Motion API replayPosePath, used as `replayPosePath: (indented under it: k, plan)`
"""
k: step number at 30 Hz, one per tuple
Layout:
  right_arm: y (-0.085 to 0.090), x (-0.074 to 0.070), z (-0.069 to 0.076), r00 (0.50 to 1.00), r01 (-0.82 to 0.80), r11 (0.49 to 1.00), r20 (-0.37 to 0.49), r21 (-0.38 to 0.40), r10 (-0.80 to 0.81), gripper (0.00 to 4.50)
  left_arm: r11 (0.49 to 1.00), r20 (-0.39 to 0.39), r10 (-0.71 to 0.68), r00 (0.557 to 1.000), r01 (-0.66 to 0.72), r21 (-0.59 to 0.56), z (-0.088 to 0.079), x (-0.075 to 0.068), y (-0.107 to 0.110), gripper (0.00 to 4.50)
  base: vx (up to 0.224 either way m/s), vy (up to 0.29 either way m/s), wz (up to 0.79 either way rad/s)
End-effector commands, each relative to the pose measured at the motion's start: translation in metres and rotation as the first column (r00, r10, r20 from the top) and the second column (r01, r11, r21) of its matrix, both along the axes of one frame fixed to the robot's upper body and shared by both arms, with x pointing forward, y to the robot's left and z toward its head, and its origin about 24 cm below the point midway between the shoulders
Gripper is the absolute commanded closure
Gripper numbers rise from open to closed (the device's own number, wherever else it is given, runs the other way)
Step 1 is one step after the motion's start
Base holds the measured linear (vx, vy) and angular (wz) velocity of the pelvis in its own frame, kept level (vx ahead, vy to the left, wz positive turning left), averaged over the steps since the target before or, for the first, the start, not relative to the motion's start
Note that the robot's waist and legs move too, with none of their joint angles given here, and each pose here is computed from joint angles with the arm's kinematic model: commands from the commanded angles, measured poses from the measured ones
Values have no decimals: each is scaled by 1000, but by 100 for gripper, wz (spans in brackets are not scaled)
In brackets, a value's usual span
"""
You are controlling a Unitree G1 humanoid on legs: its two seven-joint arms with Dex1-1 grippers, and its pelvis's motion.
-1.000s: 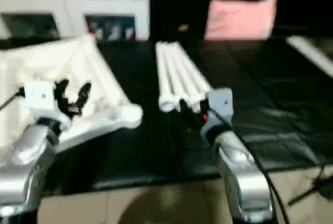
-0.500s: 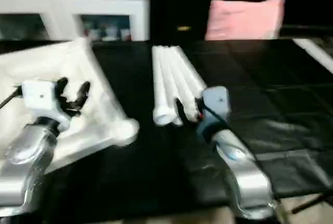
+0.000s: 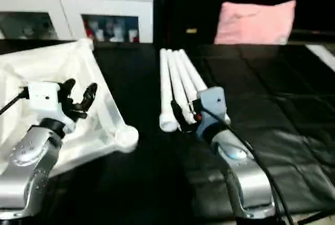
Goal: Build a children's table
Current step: Move to table
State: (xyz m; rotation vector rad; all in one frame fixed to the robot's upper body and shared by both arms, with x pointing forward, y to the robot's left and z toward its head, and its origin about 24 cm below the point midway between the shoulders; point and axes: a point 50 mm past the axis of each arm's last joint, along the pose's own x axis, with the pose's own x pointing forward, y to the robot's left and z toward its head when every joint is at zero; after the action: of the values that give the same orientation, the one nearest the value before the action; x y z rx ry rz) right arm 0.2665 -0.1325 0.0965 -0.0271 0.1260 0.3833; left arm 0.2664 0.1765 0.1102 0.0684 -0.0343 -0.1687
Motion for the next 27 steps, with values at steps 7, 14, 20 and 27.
replayPosePath:
  k: [7, 14, 20, 27]
  plan:
    - [19, 41, 1, 996, -31, 999, -83, -10, 30, 0, 988, -67, -141, 988, 145, 61, -3, 4, -3, 147, -69, -3, -5]
    - [43, 81, 2, 986, -84, 996, -146, 22, 86, 0, 966, -130, -231, 964, 242, 84, 0, -2, 7, 147, 0, 0, 0]
    - [61, 113, 2, 977, -82, 997, -197, 1, 80, 0, 889, -247, -390, 887, 433, 149, 4, -19, 18, 147, 0, 0, 0]
    - [60, 130, 2, 979, 25, 996, -202, -84, -41, 0, 842, -331, -458, 825, 522, 135, 11, -44, 24, 147, 0, 0, 0]
